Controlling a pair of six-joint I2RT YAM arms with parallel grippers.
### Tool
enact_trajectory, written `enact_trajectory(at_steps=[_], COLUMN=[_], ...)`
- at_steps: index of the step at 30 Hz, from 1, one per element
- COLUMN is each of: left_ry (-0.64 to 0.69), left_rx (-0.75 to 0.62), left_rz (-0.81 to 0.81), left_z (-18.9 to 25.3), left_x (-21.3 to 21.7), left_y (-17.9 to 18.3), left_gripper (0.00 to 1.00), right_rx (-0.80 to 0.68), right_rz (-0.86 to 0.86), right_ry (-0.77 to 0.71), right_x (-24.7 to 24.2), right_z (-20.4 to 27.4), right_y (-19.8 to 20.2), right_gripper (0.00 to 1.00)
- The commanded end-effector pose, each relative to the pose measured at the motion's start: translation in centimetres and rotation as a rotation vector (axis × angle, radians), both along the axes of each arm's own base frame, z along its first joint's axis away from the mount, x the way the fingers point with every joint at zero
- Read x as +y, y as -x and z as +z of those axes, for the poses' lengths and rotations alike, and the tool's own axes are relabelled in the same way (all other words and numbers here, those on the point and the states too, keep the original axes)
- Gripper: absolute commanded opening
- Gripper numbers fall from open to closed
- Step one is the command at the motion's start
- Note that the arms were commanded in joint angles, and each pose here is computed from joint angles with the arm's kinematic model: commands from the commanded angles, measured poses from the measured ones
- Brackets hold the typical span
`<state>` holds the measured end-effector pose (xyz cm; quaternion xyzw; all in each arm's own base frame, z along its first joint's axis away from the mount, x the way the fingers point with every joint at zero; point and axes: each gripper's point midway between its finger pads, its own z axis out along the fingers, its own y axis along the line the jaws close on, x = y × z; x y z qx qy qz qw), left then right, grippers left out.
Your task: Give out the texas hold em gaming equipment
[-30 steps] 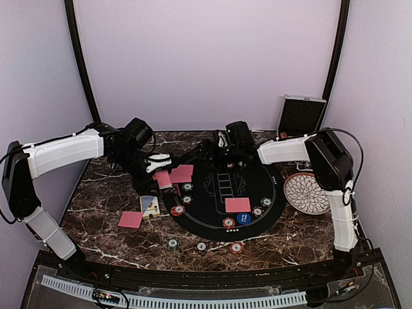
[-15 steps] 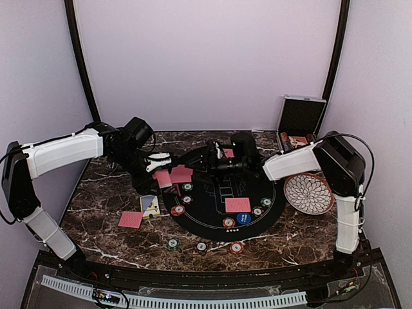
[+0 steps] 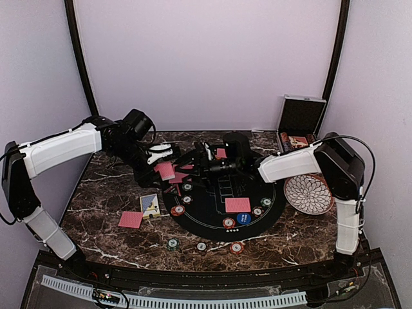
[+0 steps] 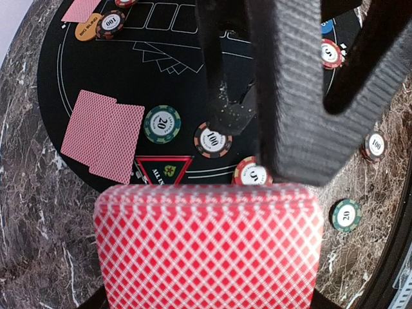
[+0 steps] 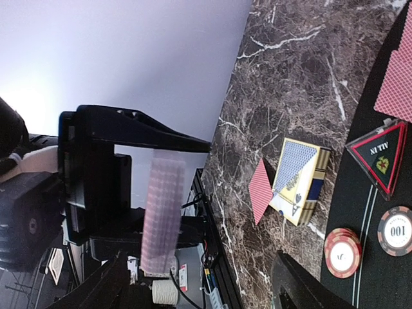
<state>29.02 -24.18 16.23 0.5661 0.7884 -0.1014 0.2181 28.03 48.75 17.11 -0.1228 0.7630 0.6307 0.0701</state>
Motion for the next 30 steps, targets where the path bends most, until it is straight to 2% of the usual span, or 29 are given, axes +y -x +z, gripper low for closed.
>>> enact_trajectory(at_steps=[1, 30], left_ry=[0.033, 0.067], left_rx=[-0.001, 0.01], left_rz=[-0.013, -0.026], left_z=[1.3, 2.0], left_x=[-0.6, -1.3], left_y=[0.0, 0.2], left_gripper=[0.0, 0.0], right_rx=[-0.055, 0.001], right_rz=[0.04, 0.114], right_ry=[-0.067, -0.094], right_x=[1.2, 6.0], right_z=[2.9, 2.6], right_y=[0.8, 0.6], right_gripper=[0.77, 0.74])
